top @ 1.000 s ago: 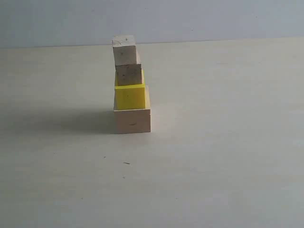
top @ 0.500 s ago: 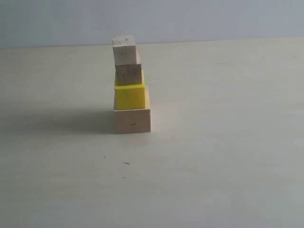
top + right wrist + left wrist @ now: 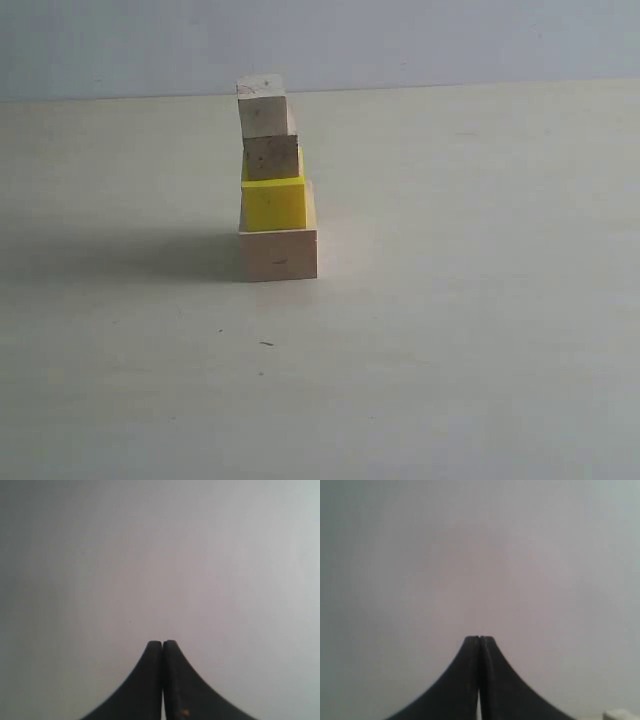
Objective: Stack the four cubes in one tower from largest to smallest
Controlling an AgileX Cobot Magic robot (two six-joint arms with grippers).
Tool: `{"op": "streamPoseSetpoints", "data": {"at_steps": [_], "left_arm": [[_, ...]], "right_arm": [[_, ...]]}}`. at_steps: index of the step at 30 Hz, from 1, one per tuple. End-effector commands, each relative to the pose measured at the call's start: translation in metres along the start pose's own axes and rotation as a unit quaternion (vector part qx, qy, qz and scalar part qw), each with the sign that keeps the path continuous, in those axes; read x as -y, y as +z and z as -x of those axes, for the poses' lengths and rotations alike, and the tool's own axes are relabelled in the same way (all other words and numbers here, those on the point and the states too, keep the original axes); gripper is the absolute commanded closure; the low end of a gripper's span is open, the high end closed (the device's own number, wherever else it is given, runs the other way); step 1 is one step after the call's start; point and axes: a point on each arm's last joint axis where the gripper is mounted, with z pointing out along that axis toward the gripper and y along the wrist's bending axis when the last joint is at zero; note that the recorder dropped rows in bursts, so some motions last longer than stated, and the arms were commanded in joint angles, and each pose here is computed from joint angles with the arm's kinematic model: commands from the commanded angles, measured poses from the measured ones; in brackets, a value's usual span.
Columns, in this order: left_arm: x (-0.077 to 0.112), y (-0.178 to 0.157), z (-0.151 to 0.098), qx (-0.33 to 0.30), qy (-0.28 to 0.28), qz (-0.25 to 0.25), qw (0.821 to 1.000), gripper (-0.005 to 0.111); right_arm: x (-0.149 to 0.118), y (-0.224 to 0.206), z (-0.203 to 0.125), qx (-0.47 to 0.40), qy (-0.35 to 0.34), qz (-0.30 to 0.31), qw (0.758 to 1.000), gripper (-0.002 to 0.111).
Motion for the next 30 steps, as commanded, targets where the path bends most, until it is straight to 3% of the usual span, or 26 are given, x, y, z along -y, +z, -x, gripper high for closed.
{"op": "streamPoseSetpoints", "data": {"at_steps": [1,7,13,26,30], "left_arm": [[-0.014,0.007,-0.041,-0.075,-0.049,0.088,0.992,0.107],[-0.023,0.01,-0.082,-0.143,-0.014,0.126,0.982,0.107],[-0.025,0.009,-0.113,-0.185,-0.042,0.131,0.973,0.107],[-0.022,0.005,-0.166,-0.24,-0.054,0.085,0.966,0.107],[-0.021,0.006,-0.167,-0.227,-0.051,0.073,0.97,0.107]], "right_arm": [[0.0,-0.001,0.002,0.003,0.005,0.0,1.0,0.108],[0.0,-0.001,0.002,0.003,0.005,0.0,1.0,0.108],[0.0,-0.001,0.002,0.003,0.005,0.0,1.0,0.108],[0.0,-0.001,0.002,0.003,0.004,0.0,1.0,0.108],[0.0,-0.001,0.002,0.003,0.004,0.0,1.0,0.108]]}}
